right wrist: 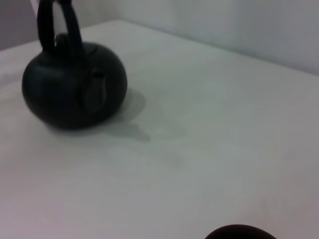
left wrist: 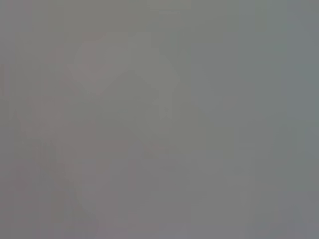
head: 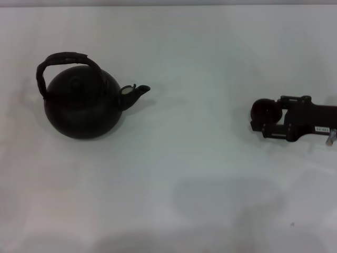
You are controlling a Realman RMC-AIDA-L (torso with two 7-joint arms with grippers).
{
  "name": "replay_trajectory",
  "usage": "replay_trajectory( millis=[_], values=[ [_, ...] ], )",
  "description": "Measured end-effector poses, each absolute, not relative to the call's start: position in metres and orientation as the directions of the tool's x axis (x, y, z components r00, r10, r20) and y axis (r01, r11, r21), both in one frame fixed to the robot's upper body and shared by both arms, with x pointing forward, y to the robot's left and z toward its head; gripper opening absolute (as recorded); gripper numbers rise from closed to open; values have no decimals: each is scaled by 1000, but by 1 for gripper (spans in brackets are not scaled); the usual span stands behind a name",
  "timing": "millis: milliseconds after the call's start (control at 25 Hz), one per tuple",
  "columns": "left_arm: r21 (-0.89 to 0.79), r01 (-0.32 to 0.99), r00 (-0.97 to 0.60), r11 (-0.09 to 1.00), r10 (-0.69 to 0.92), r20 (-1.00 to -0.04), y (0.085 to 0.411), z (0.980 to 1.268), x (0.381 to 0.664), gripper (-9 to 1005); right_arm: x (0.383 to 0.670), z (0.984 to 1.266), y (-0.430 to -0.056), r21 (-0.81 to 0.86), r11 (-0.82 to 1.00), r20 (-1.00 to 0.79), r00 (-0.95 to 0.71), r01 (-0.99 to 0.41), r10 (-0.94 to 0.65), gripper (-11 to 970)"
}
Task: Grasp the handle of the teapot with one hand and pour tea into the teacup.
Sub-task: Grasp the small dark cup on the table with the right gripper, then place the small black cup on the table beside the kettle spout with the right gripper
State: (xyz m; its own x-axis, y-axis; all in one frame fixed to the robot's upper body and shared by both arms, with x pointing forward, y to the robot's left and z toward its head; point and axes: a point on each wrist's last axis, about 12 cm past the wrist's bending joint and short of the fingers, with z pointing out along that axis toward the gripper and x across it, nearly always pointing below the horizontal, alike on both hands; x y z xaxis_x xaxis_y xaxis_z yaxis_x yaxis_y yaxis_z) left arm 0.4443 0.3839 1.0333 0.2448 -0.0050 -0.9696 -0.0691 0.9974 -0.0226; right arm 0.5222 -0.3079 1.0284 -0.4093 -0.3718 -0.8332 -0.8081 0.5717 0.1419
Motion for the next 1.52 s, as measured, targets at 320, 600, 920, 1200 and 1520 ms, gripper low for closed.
replay_trajectory(
  millis=[320, 600, 920, 1200, 1520],
  values=[
    [-27, -65, 247, 998, -10, -969, 382, 1033, 446, 877, 548, 1047, -288, 156, 553, -851, -395, -818, -345, 716],
    [-36, -63, 247, 997, -19, -969, 380, 1032, 445, 877, 567, 1057, -263, 182, 535, -865, -393, -825, -313, 719],
    [-39, -57, 239, 998, -24, -971, 379, 1030, 441, 878, 569, 1052, -239, 169, 496, -853, -379, -852, -360, 723],
    [-35, -42, 232, 999, -24, -972, 377, 1029, 441, 878, 566, 1046, -230, 148, 472, -833, -367, -869, -414, 726],
    [-34, -40, 230, 999, -24, -973, 377, 1029, 440, 878, 566, 1044, -214, 88, 420, -818, -306, -903, -487, 730]
  ],
)
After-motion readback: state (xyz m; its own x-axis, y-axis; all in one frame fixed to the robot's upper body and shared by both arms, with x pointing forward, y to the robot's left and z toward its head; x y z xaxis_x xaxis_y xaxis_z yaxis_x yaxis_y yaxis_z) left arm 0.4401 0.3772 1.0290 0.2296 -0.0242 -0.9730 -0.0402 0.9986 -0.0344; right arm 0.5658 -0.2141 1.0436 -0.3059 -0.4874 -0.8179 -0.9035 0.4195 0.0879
